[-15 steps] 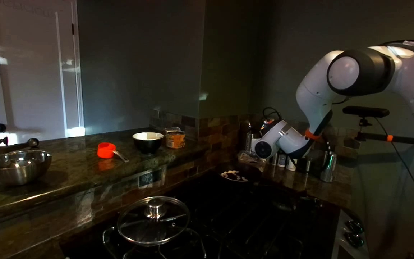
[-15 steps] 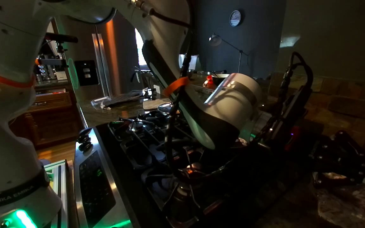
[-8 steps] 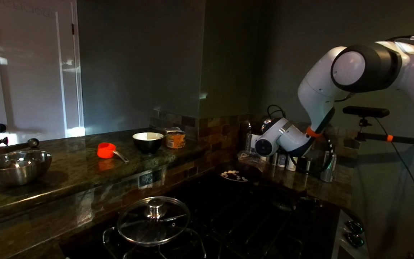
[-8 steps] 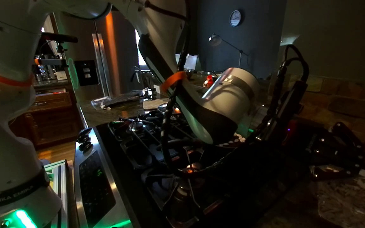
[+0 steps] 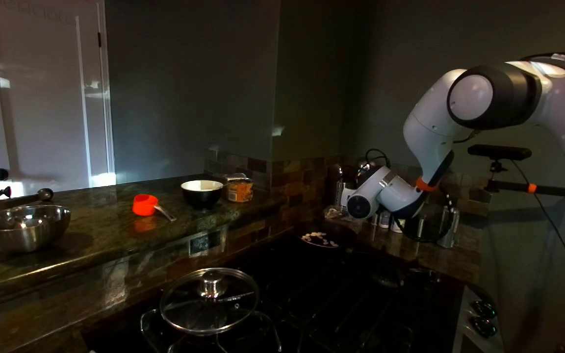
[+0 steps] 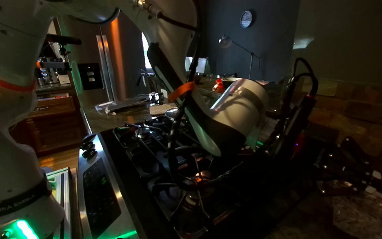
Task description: Scoop the white chocolate pellets into the pan
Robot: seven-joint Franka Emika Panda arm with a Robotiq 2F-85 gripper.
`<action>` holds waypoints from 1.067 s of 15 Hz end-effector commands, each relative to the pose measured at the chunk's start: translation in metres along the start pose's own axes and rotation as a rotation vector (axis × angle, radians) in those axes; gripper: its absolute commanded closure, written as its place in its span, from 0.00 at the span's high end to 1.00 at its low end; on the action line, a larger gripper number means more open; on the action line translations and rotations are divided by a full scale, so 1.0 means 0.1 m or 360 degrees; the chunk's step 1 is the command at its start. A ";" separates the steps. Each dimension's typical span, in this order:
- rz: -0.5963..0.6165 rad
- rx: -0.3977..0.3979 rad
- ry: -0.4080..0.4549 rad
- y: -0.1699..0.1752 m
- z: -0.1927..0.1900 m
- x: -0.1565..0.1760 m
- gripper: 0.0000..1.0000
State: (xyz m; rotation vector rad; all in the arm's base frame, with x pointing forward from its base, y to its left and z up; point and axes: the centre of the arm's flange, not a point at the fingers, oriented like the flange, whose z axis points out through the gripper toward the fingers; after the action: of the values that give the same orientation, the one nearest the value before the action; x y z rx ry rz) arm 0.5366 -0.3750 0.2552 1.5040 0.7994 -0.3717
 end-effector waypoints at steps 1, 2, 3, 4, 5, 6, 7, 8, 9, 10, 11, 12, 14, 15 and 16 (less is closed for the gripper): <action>0.0040 -0.0031 -0.0031 -0.12 0.06 0.08 0.01; 0.0036 -0.0021 -0.0038 -0.13 0.07 0.10 0.01; 0.0028 -0.0008 -0.0035 -0.15 0.08 0.10 0.01; 0.0017 0.0012 -0.0035 -0.16 0.09 0.10 0.29; 0.0009 0.0032 -0.0043 -0.16 0.12 0.09 0.29; -0.0002 0.0049 -0.0045 -0.19 0.13 0.09 0.34; -0.0016 0.0069 -0.0047 -0.21 0.14 0.09 0.43; -0.0046 0.0105 -0.0057 -0.24 0.16 0.09 0.50; -0.0076 0.0137 -0.0056 -0.27 0.18 0.09 0.15; -0.0107 0.0151 -0.0057 -0.30 0.19 0.10 0.13; -0.0153 0.0186 -0.0050 -0.32 0.19 0.10 0.13; -0.0184 0.0218 -0.0059 -0.34 0.21 0.11 0.06; -0.0264 0.0272 -0.0057 -0.37 0.21 0.10 0.00; -0.0286 0.0292 -0.0059 -0.37 0.22 0.09 0.07; -0.0305 0.0298 -0.0055 -0.35 0.22 0.08 0.35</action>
State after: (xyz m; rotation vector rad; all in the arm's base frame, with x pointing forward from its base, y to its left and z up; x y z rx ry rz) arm 0.5210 -0.3937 0.2253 1.5765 0.8386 -0.5572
